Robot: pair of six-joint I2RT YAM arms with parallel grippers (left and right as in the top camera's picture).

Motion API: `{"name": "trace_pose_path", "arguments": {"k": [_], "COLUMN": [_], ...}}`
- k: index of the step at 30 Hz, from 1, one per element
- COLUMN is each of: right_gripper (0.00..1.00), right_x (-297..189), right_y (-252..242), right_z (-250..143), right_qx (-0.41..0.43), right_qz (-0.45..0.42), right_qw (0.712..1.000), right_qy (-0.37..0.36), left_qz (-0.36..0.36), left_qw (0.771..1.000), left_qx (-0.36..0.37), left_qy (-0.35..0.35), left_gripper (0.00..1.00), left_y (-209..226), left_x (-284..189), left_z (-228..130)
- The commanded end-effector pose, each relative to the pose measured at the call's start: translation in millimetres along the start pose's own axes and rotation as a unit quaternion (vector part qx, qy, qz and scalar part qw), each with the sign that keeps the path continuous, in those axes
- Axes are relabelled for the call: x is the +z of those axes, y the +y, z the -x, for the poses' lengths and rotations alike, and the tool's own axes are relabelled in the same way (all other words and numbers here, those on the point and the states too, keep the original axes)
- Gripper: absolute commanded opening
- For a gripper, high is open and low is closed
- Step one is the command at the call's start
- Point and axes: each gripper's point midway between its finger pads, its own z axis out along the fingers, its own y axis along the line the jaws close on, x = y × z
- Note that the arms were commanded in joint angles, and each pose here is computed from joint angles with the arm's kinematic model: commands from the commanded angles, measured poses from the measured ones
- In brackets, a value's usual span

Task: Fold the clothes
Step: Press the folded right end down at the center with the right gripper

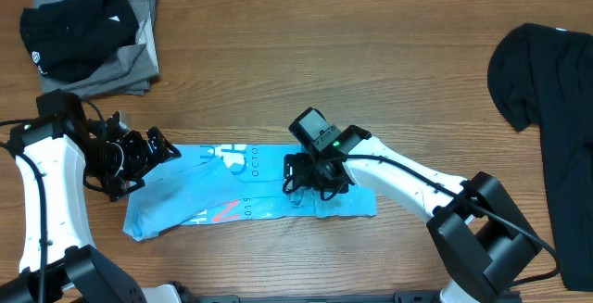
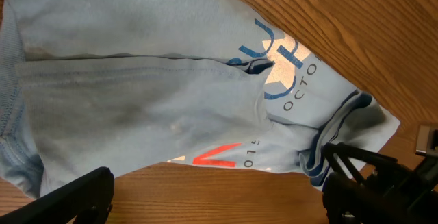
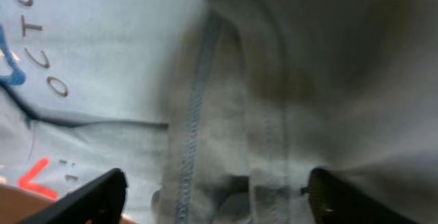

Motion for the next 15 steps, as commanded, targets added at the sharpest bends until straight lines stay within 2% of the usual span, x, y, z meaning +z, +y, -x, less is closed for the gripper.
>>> {"name": "trace_pose_path", "arguments": {"k": [1, 5, 11, 15], "right_gripper": [0.80, 0.65, 0.59, 0.58], "right_x": [-11.5, -10.7, -10.0, -21.8], "right_y": [1.8, 2.4, 5.6, -0.4], "right_z": [14.0, 13.3, 10.9, 16.4], "right_qx": [0.010, 0.011, 0.003, 0.014], "right_qz": [-0.013, -0.027, -0.032, -0.085], "right_qw": [0.999, 0.998, 0.997, 0.991], "right_qy": [-0.043, -0.057, -0.064, -0.103], "left_qz": [-0.006, -0.008, -0.008, -0.008], "left_qw": [1.000, 1.000, 1.000, 1.000], "left_qx": [0.001, 0.000, 0.000, 0.000], "left_qy": [-0.010, -0.008, -0.008, -0.008], "left_gripper": [1.00, 1.00, 1.00, 1.00], "left_y": [-3.7, -4.5, -4.5, -4.5], "left_x": [-6.6, -6.6, -6.6, -6.6], "left_z": [2.5, 1.3, 1.3, 1.4]}}
